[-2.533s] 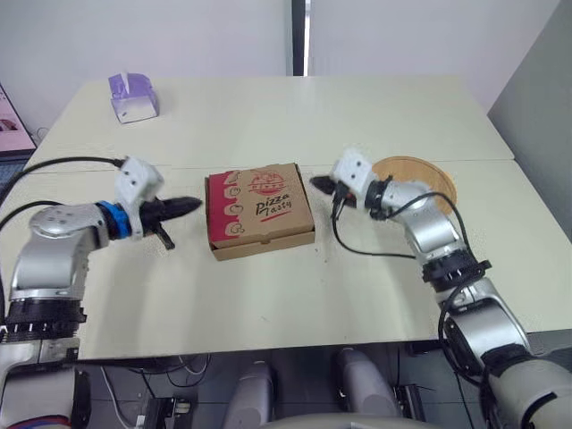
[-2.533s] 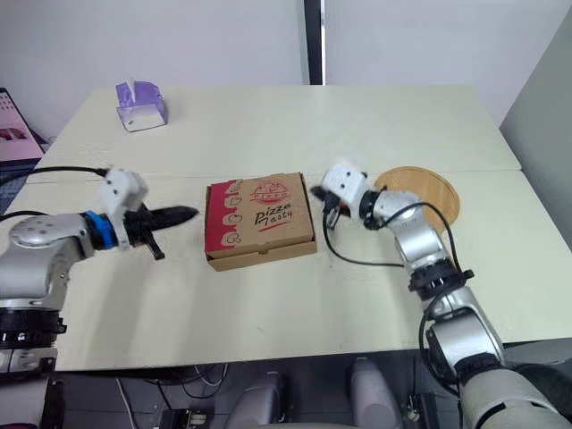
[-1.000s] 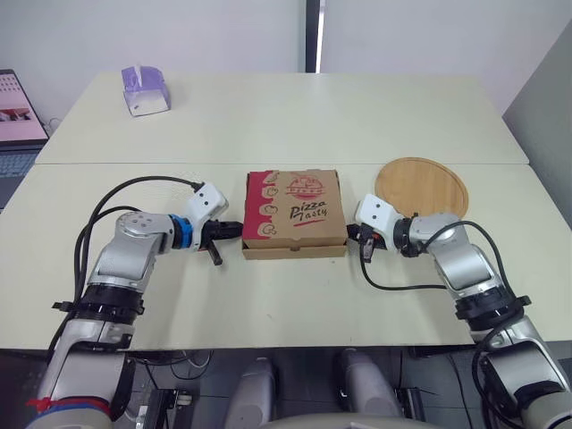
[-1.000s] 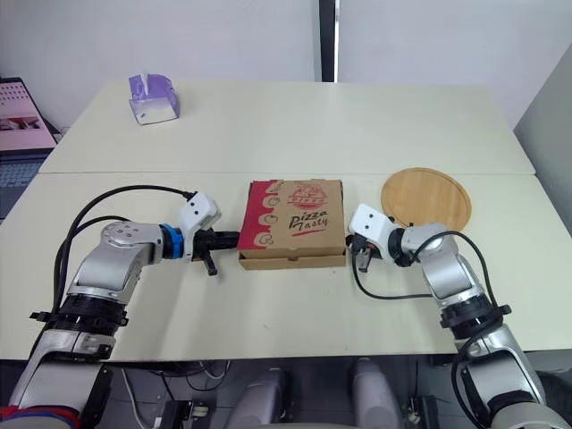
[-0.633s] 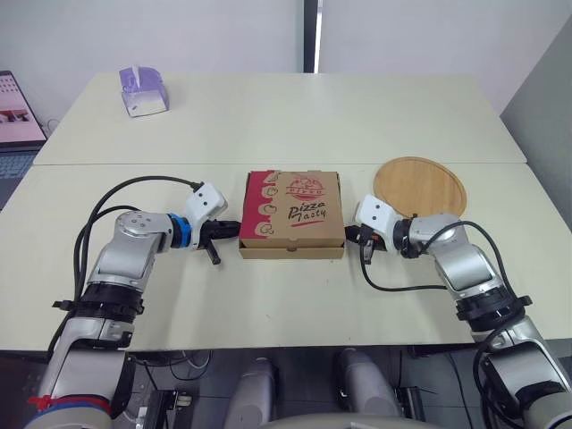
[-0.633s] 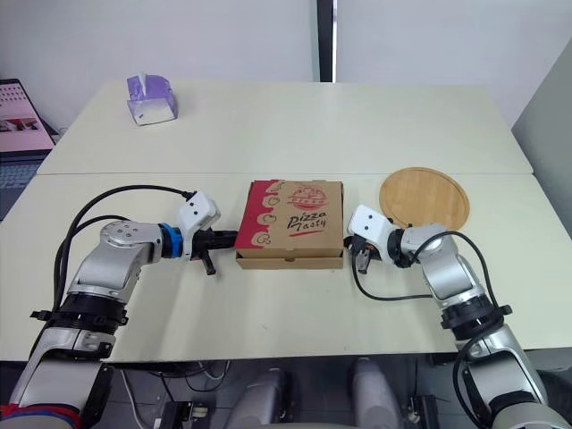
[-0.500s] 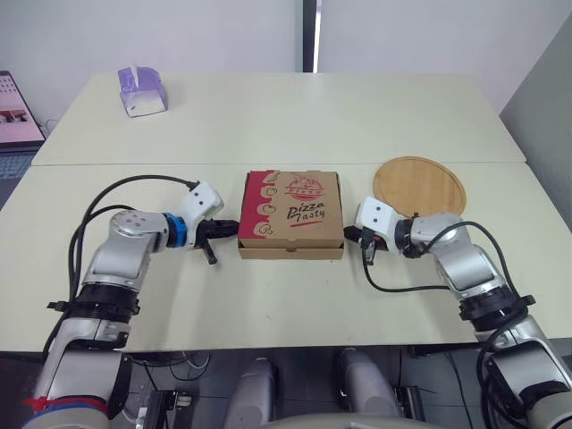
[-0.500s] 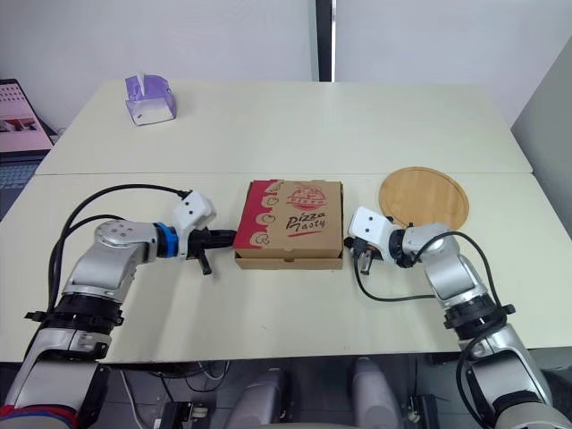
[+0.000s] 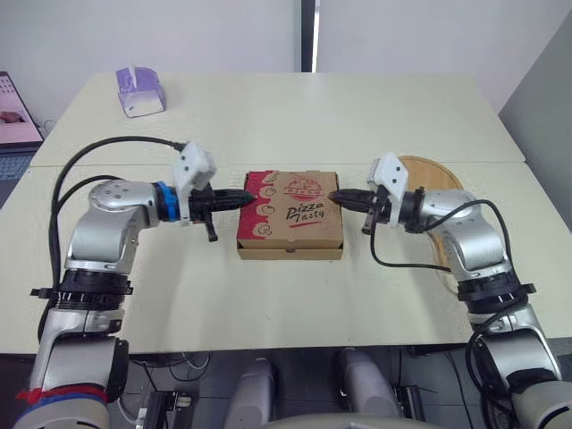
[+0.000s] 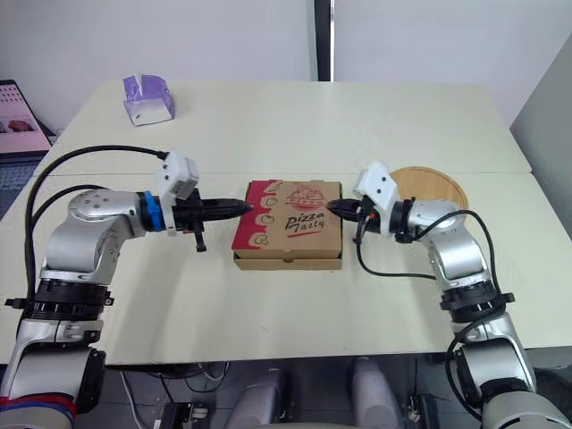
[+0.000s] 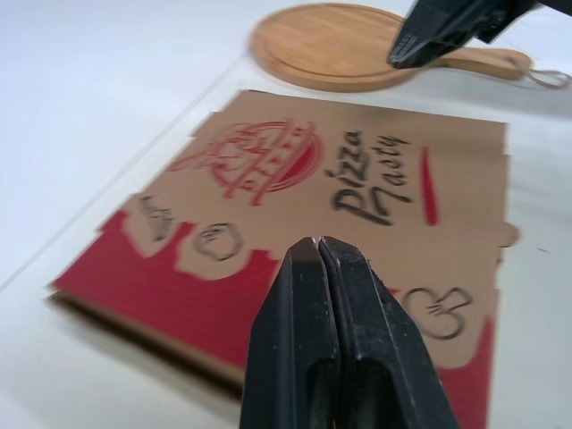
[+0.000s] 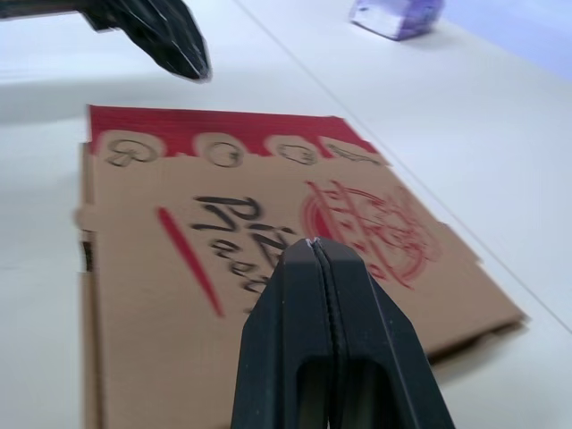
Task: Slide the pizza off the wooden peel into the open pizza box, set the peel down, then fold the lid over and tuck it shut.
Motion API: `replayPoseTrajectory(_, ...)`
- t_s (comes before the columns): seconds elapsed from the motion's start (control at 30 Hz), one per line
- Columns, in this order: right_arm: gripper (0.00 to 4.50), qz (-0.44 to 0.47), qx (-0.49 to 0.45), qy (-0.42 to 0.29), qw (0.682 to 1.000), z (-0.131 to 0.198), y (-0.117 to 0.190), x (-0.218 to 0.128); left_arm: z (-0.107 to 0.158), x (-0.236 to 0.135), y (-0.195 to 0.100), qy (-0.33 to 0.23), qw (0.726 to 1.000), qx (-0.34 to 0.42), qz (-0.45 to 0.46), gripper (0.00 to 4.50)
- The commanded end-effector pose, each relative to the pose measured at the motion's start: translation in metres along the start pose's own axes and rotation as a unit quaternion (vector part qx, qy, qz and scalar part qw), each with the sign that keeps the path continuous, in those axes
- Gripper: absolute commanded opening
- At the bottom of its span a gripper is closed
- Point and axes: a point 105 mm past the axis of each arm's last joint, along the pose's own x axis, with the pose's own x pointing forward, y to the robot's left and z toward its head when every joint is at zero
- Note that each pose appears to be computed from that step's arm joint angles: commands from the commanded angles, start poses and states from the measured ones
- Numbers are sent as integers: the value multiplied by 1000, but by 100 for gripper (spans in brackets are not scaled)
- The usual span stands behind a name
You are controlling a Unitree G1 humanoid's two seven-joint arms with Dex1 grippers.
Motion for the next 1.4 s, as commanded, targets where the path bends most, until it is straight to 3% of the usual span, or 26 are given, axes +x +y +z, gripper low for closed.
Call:
replayPoseTrajectory(0.03,2,25,-30,10,999,-5,18,9,-23,5,-6,57,998,39,-6,0)
replayPoseTrajectory(0.17,2,6,-55,67,996,-39,20,16,-54,12,-2,97,993,58,17,0)
replayPoseTrajectory(0.3,2,10,-85,98,992,-56,22,14,-68,14,0,92,994,38,34,0)
replayPoseTrajectory(0.53,2,36,-64,93,993,-56,35,4,-65,9,-16,60,998,17,12,0)
replayPoseTrajectory(0.83,2,38,-10,94,995,-59,28,-2,-79,3,-22,93,996,-4,4,0)
replayPoseTrajectory(1.4,2,30,-9,116,993,-68,22,-5,-84,1,-16,105,994,-12,17,0)
